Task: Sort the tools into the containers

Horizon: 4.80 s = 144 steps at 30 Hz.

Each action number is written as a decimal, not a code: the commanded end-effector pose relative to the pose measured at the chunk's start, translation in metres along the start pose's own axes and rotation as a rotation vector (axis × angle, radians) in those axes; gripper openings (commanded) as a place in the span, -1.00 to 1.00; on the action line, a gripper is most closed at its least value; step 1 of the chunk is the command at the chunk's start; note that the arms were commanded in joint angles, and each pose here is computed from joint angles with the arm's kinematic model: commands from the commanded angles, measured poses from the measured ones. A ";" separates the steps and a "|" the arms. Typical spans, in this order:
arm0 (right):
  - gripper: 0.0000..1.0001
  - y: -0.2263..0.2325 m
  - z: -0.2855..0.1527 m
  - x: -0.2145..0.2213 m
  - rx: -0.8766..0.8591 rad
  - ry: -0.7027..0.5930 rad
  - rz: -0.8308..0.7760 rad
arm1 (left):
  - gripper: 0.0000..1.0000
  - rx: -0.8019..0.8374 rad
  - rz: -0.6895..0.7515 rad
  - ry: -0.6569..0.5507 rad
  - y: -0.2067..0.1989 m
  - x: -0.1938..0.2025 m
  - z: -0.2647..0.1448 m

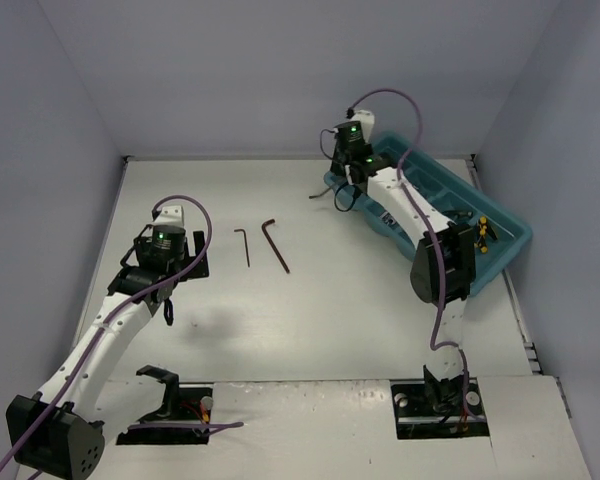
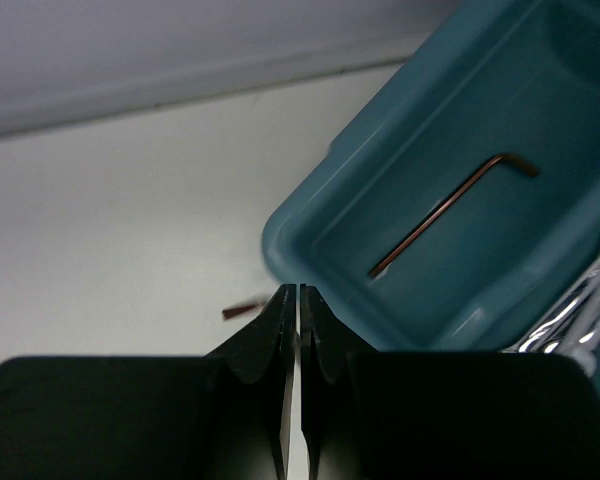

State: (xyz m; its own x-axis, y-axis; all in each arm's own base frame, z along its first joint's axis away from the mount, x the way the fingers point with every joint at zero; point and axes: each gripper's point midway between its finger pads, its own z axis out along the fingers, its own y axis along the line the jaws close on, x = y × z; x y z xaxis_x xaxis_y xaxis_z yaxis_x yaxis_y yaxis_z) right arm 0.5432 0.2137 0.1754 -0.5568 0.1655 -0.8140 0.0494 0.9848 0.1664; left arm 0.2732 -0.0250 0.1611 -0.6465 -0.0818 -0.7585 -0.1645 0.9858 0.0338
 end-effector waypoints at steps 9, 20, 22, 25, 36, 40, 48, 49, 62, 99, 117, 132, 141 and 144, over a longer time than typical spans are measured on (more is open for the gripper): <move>-1.00 -0.058 0.044 -0.041 0.061 -0.083 0.230 | 0.81 -0.008 -0.027 -0.060 0.002 -0.020 -0.004; -0.52 0.029 -0.005 0.020 -0.362 0.050 -0.332 | 0.81 0.023 -0.019 -0.063 -0.004 -0.022 -0.004; -0.39 0.038 -0.014 0.035 -0.433 0.074 -0.398 | 0.81 0.032 -0.017 -0.065 -0.005 -0.022 -0.004; -0.18 0.047 -0.019 0.064 -0.528 0.127 -0.471 | 0.81 0.047 -0.016 -0.066 -0.008 -0.022 -0.004; 0.00 0.064 0.001 0.129 -0.606 0.255 -0.547 | 0.81 0.081 -0.006 -0.046 -0.013 -0.015 -0.005; 0.00 0.063 0.006 0.149 -0.609 0.298 -0.548 | 0.81 0.091 -0.007 -0.047 -0.014 -0.014 -0.007; -0.05 0.045 -0.009 0.192 -0.537 0.386 -0.576 | 0.81 0.092 -0.003 -0.048 -0.013 -0.014 -0.008; -0.06 0.042 -0.013 0.198 -0.522 0.397 -0.581 | 0.81 0.093 -0.004 -0.047 -0.014 -0.015 -0.008; -0.18 0.019 -0.068 0.256 -0.404 0.506 -0.581 | 0.81 0.102 -0.009 -0.052 -0.016 -0.017 -0.009; -1.00 0.035 -0.036 0.251 -0.341 0.683 -0.774 | 0.81 0.091 -0.001 -0.047 -0.014 -0.015 -0.007; -1.00 0.051 -0.077 -0.015 -0.279 0.096 -0.388 | 0.81 0.087 -0.003 -0.057 -0.013 -0.018 -0.008; -1.00 -0.087 0.043 -0.062 0.099 -0.017 0.270 | 0.81 0.071 -0.005 -0.066 -0.009 -0.018 -0.009; -0.64 -0.092 0.086 -0.037 0.105 0.022 0.340 | 0.81 0.067 -0.008 -0.067 -0.008 -0.017 -0.010; -0.38 -0.091 0.081 -0.042 0.099 0.013 0.323 | 0.81 0.063 -0.009 -0.069 -0.008 -0.018 -0.010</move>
State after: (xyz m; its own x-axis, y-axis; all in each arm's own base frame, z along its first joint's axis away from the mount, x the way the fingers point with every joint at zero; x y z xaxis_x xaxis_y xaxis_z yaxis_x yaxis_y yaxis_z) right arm 0.6046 0.1147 0.0631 -0.6598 0.4271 -0.6183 0.3537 0.9025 0.2459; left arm 0.2708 -0.0365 0.1652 -0.6442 -0.0729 -0.7614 -0.1015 0.9948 -0.0093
